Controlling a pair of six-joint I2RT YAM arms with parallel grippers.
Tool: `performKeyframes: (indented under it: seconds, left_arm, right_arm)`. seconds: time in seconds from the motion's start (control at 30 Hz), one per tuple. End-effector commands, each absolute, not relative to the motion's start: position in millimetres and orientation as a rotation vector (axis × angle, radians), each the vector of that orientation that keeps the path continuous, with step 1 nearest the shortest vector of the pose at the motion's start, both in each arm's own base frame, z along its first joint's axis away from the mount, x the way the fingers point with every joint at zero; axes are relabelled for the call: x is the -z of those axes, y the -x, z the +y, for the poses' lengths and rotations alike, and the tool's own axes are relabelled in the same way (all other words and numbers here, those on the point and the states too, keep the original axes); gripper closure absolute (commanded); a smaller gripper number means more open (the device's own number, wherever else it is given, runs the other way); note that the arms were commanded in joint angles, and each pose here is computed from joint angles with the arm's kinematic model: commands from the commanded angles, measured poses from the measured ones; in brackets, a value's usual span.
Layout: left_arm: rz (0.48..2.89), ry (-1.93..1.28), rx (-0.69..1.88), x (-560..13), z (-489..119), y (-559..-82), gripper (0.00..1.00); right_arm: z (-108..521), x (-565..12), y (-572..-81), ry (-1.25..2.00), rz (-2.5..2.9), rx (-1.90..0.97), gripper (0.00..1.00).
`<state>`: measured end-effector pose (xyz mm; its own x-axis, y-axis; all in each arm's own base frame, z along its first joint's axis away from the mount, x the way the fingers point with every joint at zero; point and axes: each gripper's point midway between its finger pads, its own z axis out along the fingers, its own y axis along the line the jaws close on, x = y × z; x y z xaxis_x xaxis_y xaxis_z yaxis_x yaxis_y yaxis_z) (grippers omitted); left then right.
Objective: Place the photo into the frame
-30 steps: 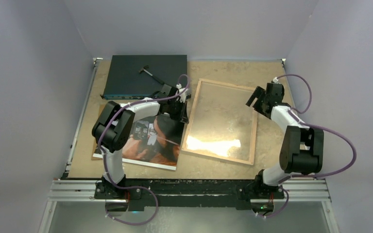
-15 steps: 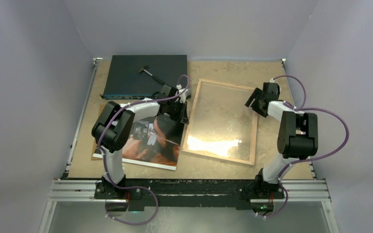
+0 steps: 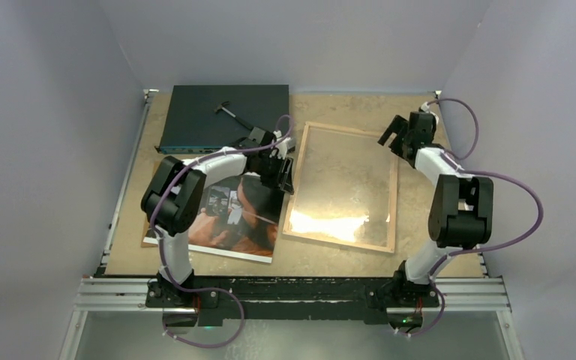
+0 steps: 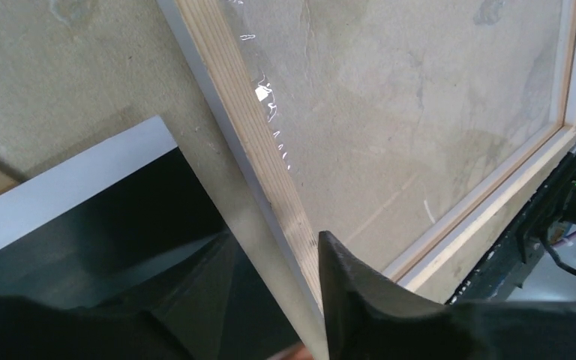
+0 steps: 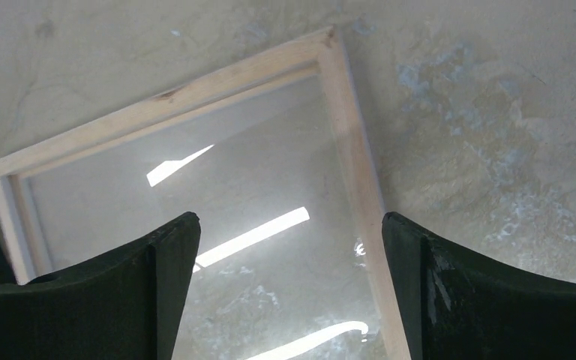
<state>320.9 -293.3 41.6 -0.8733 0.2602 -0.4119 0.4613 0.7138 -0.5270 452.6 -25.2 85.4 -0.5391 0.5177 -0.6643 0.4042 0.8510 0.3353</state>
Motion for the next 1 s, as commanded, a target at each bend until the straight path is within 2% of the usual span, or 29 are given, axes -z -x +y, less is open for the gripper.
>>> performKeyframes:
  seconds: [0.0, 0.1, 0.23, 0.27, 0.33, 0.4, 0.5, 0.63, 0.73, 0.83, 0.97]
  left_arm:
    - [2.486, -0.588, 0.923, -113.8, -273.8, -345.7, 0.48]
    - [2.397, -0.572, 0.886, -162.9, -243.5, -365.9, 0.2]
    - [2.313, -0.557, 0.711, -221.7, -174.6, -387.4, 0.11]
    - [2.302, -0.537, 0.647, -232.8, -151.9, -391.5, 0.1]
    - [2.3, -0.483, 0.547, -247.7, -107.2, -396.6, 0.09]
    - [2.287, -0.441, 0.488, -258.5, -65.4, -398.0, 0.07]
    - [2.268, -0.419, 0.397, -262.7, -15.7, -392.1, 0.06]
    - [2.291, -0.491, 0.323, -244.5, 12.5, -371.6, 0.06]
    - [2.331, -0.533, 0.337, -219.2, 13.8, -360.1, 0.09]
    - [2.39, -0.54, 0.356, -190.5, 14.3, -352.8, 0.17]
    - [2.466, -0.568, 0.305, -153.0, 23.8, -340.6, 0.19]
  right_arm:
    - [-0.2, -153.6, -461.7, -0.542, 2.077, -0.181, 0.05]
    - [69.5, -179.5, -455.9, -0.377, 2.067, -0.274, 0.01]
    - [192.5, -229.2, -435.6, -0.063, 2.015, -0.377, 0.01]
    - [222.0, -249.0, -429.6, 0.023, 1.956, -0.433, 0.01]
    - [250.1, -279.2, -424.1, -0.033, 1.854, -0.564, 0.01]
    - [275.3, -271.6, -411.6, -0.017, 1.903, -0.777, 0.01]
    - [304.9, -235.2, -402.1, 0.192, 1.967, -0.967, 0.01]
    - [335.7, -205.7, -395.4, 0.31, 2.027, -0.75, 0.01]
    - [351.2, -178.0, -389.5, 0.395, 2.087, -0.736, 0.03]
    - [364.8, -156.5, -388.3, 0.489, 2.114, -0.772, 0.11]
    - [375.1, -126.0, -389.6, 0.559, 2.169, -0.776, 0.2]
